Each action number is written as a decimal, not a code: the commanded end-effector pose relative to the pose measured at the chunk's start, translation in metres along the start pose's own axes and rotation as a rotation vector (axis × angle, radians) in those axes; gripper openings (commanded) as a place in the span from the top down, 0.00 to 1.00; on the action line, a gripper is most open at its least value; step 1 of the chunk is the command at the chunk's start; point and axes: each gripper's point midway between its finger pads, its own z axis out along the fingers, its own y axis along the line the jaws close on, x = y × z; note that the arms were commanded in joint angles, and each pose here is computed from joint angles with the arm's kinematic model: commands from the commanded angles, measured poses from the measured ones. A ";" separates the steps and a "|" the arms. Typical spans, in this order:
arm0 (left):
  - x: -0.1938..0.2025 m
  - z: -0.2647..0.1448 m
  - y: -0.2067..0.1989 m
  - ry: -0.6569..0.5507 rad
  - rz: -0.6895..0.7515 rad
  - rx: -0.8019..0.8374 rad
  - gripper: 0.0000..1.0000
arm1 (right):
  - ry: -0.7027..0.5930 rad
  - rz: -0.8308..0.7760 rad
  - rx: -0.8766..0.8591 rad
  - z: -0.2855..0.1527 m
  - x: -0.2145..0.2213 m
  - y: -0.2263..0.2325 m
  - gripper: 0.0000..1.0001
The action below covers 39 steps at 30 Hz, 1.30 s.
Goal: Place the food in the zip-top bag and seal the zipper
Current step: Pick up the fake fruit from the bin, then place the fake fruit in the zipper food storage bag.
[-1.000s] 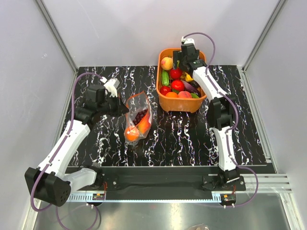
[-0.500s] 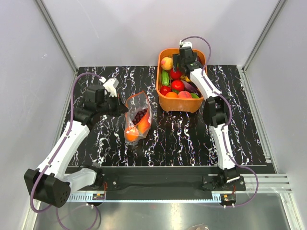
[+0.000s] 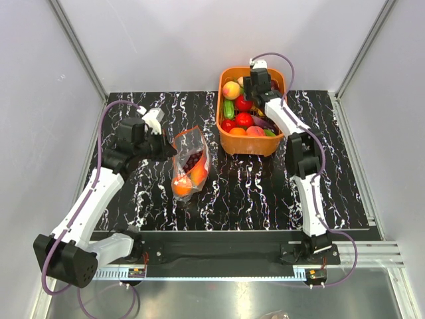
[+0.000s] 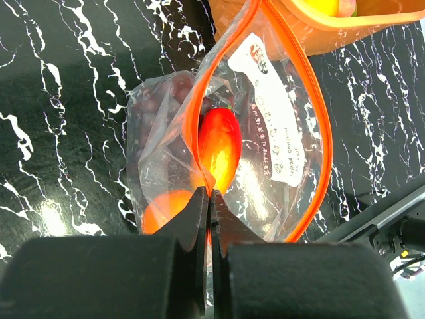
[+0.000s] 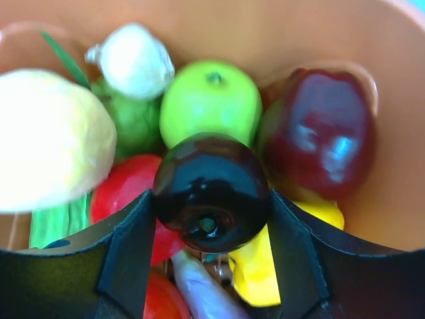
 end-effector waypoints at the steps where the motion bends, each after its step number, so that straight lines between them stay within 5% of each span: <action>1: -0.017 -0.007 -0.002 -0.083 0.040 0.003 1.00 | -0.187 0.042 -0.037 -0.048 -0.076 -0.009 0.46; 12: -0.017 -0.009 -0.002 -0.085 0.044 0.004 1.00 | -0.211 0.044 -0.167 -0.126 -0.087 0.004 0.50; 19: -0.017 -0.010 0.000 -0.093 0.050 -0.010 1.00 | -0.261 -0.066 -0.425 -0.213 -0.079 0.070 0.52; 30: -0.016 -0.014 0.000 -0.103 0.057 -0.014 1.00 | -0.259 -0.177 -0.945 -0.380 -0.011 0.171 0.54; 39: -0.015 -0.016 -0.004 -0.105 0.056 0.008 1.00 | -0.227 -0.249 -1.066 -0.437 0.021 0.206 0.54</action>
